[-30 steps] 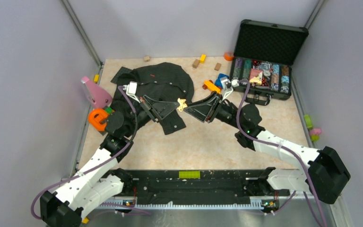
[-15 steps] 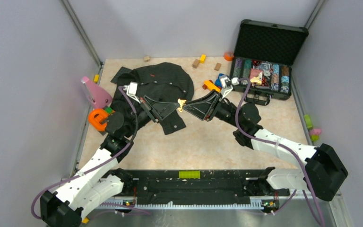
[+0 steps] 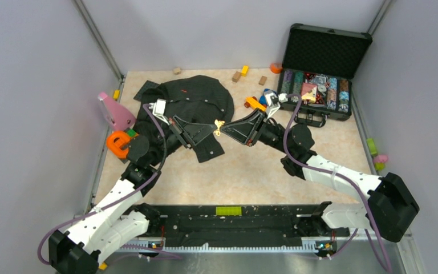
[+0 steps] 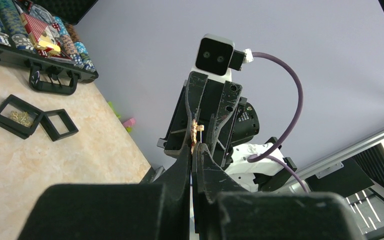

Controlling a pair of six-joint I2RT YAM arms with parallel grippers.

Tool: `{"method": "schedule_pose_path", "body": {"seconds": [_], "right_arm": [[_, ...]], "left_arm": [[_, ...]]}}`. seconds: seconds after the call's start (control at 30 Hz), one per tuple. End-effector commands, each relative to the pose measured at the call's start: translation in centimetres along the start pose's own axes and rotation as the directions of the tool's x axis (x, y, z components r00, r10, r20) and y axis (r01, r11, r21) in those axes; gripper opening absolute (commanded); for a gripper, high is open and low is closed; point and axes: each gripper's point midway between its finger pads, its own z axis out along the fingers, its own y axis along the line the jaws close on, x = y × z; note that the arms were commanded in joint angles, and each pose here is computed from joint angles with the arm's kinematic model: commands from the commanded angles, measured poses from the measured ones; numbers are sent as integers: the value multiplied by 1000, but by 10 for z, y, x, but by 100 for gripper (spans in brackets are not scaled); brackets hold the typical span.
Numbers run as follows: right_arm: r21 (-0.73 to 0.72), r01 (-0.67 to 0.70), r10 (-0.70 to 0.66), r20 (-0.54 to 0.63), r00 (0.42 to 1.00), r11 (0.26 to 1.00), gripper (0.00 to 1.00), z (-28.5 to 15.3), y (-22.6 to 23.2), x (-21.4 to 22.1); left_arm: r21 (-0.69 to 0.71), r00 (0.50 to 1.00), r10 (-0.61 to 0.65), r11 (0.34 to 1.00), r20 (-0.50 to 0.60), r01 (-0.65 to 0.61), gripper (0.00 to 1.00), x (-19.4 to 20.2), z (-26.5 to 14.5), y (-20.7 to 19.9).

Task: Remove the brooch from the garment
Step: Close the brooch.

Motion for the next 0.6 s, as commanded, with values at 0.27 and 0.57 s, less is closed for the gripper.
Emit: {"method": "schedule_pose_path", "body": {"seconds": [0.27, 0.57], "right_arm": [[-13, 44, -44, 18, 999, 999, 18, 8, 15, -13], [55, 39, -41, 32, 999, 998, 16, 3, 3, -14]], "left_arm": [[62, 995, 98, 993, 23, -99, 0, -3, -4, -13], [74, 985, 134, 987, 110, -142, 0, -14, -13, -20]]}}
